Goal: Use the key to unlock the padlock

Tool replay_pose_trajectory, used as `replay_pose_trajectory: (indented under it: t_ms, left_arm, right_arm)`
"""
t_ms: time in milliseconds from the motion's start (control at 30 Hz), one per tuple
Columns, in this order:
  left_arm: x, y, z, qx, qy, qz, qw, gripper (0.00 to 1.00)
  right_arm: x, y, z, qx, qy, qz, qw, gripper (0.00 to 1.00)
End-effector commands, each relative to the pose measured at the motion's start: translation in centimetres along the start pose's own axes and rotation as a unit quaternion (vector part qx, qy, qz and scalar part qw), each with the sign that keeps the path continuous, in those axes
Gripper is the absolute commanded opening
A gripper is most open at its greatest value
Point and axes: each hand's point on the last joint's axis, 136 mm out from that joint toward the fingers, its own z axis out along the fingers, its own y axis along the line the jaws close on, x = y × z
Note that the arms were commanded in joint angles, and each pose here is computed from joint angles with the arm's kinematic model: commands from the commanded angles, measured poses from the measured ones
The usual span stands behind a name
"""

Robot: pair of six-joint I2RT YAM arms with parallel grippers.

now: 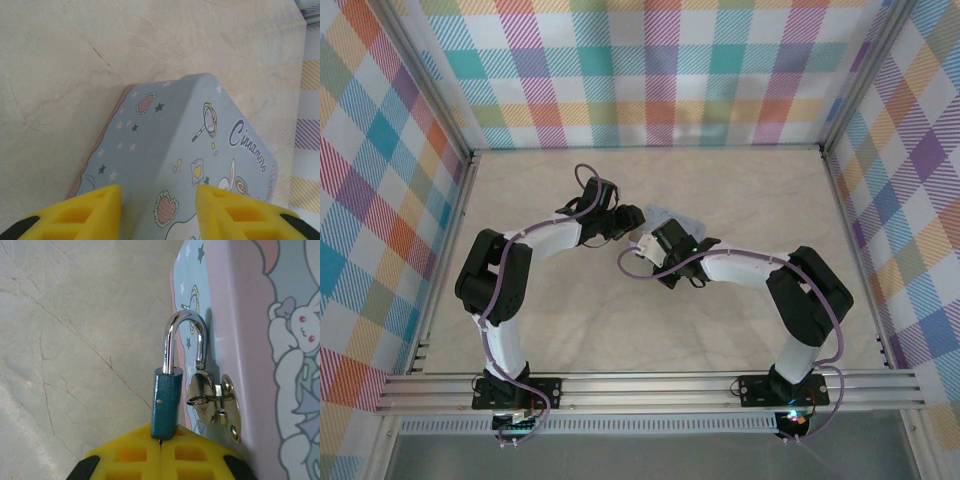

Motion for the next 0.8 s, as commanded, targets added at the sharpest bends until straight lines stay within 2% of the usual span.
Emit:
replay_pose_trajectory:
  t_ms: [0, 367, 533, 733, 767]
  left_arm:
    - [-0.3, -1.0, -0.5, 0.013, -0.004, 0.002, 1.0, 0.43]
    - [-1.7, 0.6, -3.3, 0.0, -0.043, -0.009, 0.999, 0.45]
    - [-2.1, 1.8, -5.0, -0.007, -0.063, -0.014, 0.998, 0.51]
    - [-1.4, 2.4, -7.3, -0.011, -0.075, -0.001, 0.997, 0.63]
    - [-1.2, 2.3, -7.6, -0.01, -0.074, 0.0, 0.997, 0.72]
  right_arm:
    - [-1.4, -0.2, -1.2, 0.007, -0.029, -0.002, 1.0, 0.0]
    - [-2.9, 0.2, -4.3, 0.001, -0.081, 0.022, 0.996, 0.0]
    - [-3.2, -0.2, -6.0, 0.012, -0.102, 0.036, 0.994, 0.0]
    - [-2.9, -1.4, -8.1, 0.046, -0.116, 0.062, 0.99, 0.0]
    - [-2.9, -1.5, -8.5, 0.051, -0.118, 0.067, 0.989, 0.0]
